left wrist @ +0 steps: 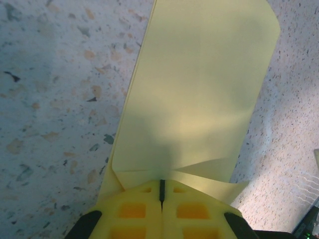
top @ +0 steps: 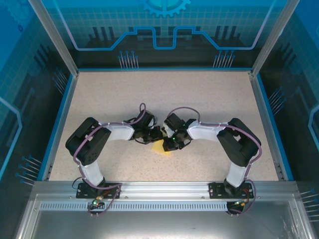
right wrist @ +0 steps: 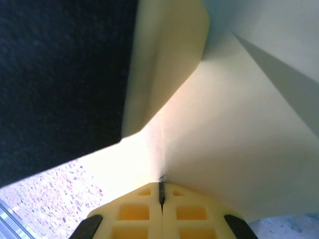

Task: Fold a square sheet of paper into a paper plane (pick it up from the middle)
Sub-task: Fold the triangle a second time at the center of the table.

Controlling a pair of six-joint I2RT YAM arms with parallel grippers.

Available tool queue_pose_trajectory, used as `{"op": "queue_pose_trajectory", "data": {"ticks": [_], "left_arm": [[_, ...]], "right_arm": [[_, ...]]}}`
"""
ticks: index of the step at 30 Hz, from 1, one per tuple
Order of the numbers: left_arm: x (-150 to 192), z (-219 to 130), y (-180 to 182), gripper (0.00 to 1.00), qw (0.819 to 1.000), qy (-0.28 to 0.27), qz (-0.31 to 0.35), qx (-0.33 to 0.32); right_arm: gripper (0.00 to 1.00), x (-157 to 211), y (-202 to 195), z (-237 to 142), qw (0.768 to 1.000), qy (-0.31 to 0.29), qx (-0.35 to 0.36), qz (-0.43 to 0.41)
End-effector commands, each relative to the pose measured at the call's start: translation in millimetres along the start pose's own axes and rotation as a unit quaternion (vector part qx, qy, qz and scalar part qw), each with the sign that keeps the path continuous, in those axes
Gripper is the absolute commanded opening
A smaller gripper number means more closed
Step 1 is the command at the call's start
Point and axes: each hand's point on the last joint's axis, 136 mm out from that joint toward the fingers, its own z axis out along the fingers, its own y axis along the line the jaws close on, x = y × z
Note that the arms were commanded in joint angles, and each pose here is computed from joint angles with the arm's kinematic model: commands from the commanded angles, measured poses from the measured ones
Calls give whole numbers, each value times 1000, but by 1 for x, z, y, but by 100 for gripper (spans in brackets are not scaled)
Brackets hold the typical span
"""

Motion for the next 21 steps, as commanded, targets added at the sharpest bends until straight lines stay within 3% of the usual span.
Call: {"op": "queue_pose_trajectory", "data": {"ticks": [1, 21], "left_arm": [[33, 10, 75, 0, 988, 39, -51, -139], [35, 10, 76, 0, 988, 40, -51, -142]], "right_arm": [[2, 25, -14, -2, 999, 33, 9, 1], [2, 59, -20, -2, 998, 61, -8, 13]]}}
